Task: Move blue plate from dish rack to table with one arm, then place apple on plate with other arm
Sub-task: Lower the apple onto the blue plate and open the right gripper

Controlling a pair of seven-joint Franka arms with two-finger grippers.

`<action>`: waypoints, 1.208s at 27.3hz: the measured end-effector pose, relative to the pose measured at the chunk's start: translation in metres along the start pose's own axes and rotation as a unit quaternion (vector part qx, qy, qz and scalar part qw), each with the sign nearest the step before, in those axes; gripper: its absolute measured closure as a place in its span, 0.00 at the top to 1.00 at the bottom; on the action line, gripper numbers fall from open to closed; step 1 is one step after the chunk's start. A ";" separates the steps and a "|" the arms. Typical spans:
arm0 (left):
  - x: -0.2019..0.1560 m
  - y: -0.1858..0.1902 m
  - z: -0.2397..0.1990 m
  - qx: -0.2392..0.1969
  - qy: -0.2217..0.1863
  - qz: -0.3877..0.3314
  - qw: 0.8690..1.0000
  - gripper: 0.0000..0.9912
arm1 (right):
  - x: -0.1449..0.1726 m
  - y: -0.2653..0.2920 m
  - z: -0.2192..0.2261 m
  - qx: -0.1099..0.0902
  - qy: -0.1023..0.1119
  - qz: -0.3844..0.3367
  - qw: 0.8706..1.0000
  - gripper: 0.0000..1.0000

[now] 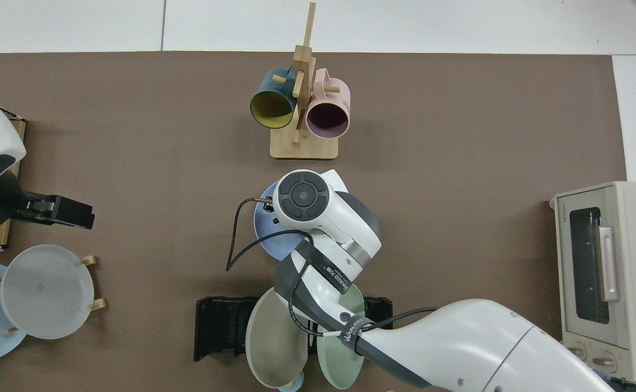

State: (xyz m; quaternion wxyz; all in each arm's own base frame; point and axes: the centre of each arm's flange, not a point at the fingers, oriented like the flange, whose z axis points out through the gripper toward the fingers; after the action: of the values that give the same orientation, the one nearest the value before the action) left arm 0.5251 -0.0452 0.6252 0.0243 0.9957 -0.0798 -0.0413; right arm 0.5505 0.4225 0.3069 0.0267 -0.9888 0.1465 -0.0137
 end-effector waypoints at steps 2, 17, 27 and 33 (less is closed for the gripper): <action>0.000 0.000 0.000 -0.001 0.001 0.000 1.000 1.00 | 0.000 0.000 0.000 0.000 0.001 0.000 1.000 0.81; 0.002 0.004 -0.002 0.003 0.009 0.009 1.000 1.00 | 0.024 0.023 -0.048 -0.021 -0.002 -0.003 1.000 1.00; 0.002 0.003 -0.002 0.007 0.009 0.011 1.000 1.00 | 0.073 0.080 -0.129 0.000 0.005 -0.061 0.998 1.00; 0.002 0.004 -0.002 0.010 0.009 0.012 1.000 1.00 | 0.096 0.127 -0.178 -0.022 0.033 -0.129 0.991 1.00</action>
State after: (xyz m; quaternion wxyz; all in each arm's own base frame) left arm 0.5267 -0.0493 0.6273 0.0155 0.9952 -0.0918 -0.0316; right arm 0.5992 0.2646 0.4793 -0.0019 -0.9987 0.0192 -0.0464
